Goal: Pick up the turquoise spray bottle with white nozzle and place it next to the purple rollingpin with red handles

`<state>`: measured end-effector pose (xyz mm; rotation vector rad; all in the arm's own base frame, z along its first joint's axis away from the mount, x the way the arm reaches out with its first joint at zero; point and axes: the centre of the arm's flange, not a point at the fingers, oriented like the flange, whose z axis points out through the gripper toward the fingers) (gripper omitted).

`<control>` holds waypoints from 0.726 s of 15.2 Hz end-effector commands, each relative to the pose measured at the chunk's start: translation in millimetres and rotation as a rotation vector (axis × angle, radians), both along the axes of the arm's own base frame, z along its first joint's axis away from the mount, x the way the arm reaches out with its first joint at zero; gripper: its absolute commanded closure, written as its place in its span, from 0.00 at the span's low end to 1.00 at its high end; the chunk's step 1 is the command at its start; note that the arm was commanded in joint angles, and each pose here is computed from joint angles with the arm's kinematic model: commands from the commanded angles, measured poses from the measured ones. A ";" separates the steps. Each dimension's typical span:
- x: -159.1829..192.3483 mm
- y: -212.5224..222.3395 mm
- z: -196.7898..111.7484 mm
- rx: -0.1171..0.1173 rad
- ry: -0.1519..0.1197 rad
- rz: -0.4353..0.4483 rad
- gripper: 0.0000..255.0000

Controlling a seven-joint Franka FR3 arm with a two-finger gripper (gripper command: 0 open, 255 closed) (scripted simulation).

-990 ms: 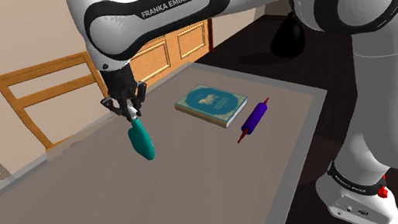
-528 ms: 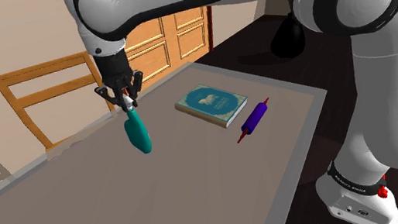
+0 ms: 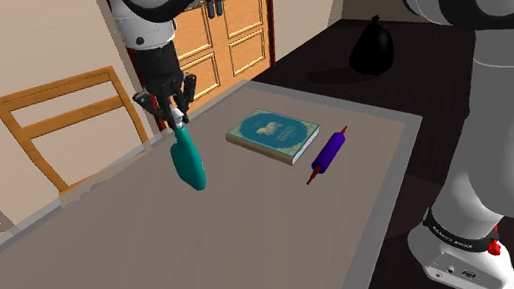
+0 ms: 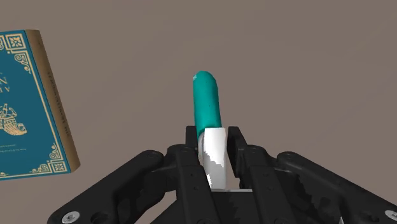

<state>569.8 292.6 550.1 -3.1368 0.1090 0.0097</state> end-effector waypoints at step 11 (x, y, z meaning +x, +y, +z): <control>-109.7 -105.9 49.4 0.000 0.000 0.000 1.00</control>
